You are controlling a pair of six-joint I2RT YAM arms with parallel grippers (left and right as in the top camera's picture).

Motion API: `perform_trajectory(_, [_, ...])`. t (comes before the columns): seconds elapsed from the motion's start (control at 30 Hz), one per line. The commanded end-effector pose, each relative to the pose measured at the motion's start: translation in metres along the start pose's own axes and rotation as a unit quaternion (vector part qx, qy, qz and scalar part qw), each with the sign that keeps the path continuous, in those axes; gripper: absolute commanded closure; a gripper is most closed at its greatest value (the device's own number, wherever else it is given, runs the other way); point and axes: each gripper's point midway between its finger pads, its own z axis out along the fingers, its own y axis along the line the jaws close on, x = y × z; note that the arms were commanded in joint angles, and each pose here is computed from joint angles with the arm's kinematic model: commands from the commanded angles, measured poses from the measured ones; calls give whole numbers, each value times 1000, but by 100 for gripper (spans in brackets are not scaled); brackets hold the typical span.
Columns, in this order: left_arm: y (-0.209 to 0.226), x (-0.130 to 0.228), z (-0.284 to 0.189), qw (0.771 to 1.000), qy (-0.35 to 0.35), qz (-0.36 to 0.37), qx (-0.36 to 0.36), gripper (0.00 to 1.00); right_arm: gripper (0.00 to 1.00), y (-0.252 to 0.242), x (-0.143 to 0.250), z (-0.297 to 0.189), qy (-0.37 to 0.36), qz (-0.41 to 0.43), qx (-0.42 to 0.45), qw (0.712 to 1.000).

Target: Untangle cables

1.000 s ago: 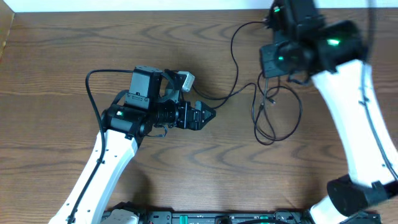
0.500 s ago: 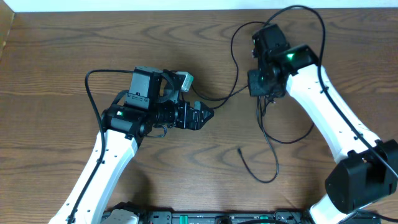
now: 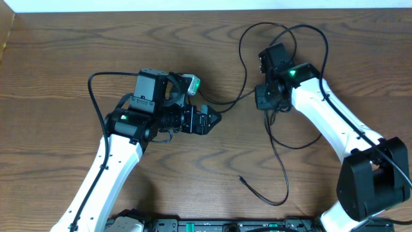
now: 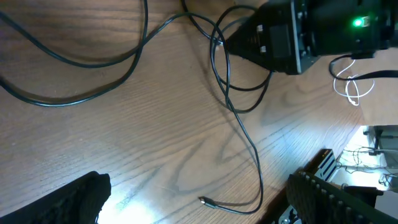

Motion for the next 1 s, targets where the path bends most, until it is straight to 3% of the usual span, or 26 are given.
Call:
perform_trajectory(0.0, [2, 0, 1, 1000, 1, 10, -6, 4, 57, -1, 7, 7, 4, 1, 1, 1000])
perform_trajectory(0.27, [2, 0, 1, 1000, 1, 10, -6, 4, 56, 0, 18, 27, 6, 13, -11, 1000])
perform_trajectory(0.4, [2, 1, 1, 1000, 1, 13, -6, 4, 50, -1, 24, 34, 8, 20, -11, 1000])
perform_trajectory(0.47, [2, 1, 1, 1000, 1, 13, -6, 4, 41, -2, 26, 37, 9, 21, -11, 1000])
perform_trajectory(0.57, [3, 1, 1, 1000, 2, 12, -7, 4, 40, -2, 31, 42, 12, 20, -10, 1000])
perform_trajectory(0.63, [3, 1, 1, 1000, 2, 12, -7, 4, 47, -3, 33, 43, 13, 21, -10, 1000])
perform_trajectory(0.7, [3, 2, 1, 1000, 3, 12, -7, 4, 70, -4, 34, 45, 13, 30, -9, 999])
perform_trajectory(0.83, [3, 4, 1, 1000, 7, 9, -8, 4, 99, 0, 32, 45, 10, 40, -17, 999])
perform_trajectory(0.97, [4, 6, 1, 1000, 12, 5, -9, 4, 99, 16, 30, 44, 12, 39, -64, 997])
